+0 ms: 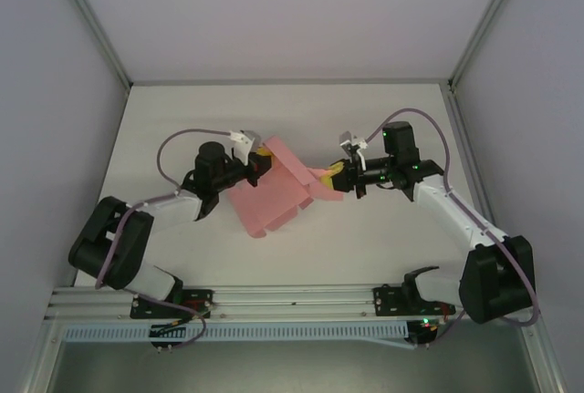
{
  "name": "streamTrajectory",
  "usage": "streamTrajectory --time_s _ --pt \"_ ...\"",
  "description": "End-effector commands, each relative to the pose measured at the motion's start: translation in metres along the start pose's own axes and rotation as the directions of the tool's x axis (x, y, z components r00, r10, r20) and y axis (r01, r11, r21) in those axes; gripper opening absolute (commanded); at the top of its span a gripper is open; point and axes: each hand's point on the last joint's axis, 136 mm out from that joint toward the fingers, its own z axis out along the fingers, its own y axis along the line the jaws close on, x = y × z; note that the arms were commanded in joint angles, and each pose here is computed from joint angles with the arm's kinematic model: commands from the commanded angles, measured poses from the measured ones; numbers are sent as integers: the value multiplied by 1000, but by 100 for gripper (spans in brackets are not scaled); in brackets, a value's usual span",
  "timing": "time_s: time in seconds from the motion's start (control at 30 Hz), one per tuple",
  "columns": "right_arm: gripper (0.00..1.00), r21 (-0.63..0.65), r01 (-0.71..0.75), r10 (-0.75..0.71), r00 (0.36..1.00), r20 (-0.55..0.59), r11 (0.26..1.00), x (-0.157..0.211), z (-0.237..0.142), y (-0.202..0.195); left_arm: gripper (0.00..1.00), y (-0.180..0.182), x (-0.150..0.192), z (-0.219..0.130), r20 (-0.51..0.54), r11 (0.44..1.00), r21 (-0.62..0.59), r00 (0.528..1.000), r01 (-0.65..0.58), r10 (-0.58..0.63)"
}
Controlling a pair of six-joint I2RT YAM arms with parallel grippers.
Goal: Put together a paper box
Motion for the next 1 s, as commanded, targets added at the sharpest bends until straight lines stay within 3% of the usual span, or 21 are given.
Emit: streamTrajectory --time_s 0.0,0.07,0.1,0.2,0.27,0.37,0.6,0.67,0.73,0.97 --pt "19 39 -12 13 999 -31 999 -2 1 -6 0 -23 -37 7 96 988 119 991 -100 89" --pt "35 197 -26 38 998 -55 980 -2 -5 -27 0 -10 -37 8 72 995 40 994 -87 84" --pt "54 276 -23 40 998 -56 961 -4 -10 -36 0 -1 -36 7 60 997 -12 995 -82 83" --pt "62 424 -10 22 999 -23 906 -17 -27 -43 0 28 -24 -4 6 978 -198 998 -57 59" --pt "81 509 -24 14 1000 23 861 -26 -39 -45 0 42 -16 -15 -17 956 -291 999 -33 29" --pt "99 560 18 -39 999 25 829 -29 -50 -37 0 58 -4 -28 -35 916 -401 999 2 -18" --pt "100 704 -70 -58 986 155 706 -66 -76 -61 0 51 2 -32 -56 912 -409 998 -7 -18" --pt "100 690 -83 -34 987 155 719 -69 -69 -69 0 49 2 -31 -62 909 -416 998 -9 -18" --pt "100 651 -82 2 993 122 754 -64 -55 -75 0 49 0 -29 -65 904 -428 998 -6 -24" --pt "100 652 -42 93 995 -44 757 -16 -20 -100 0 48 -2 -29 -49 896 -442 996 43 -72"
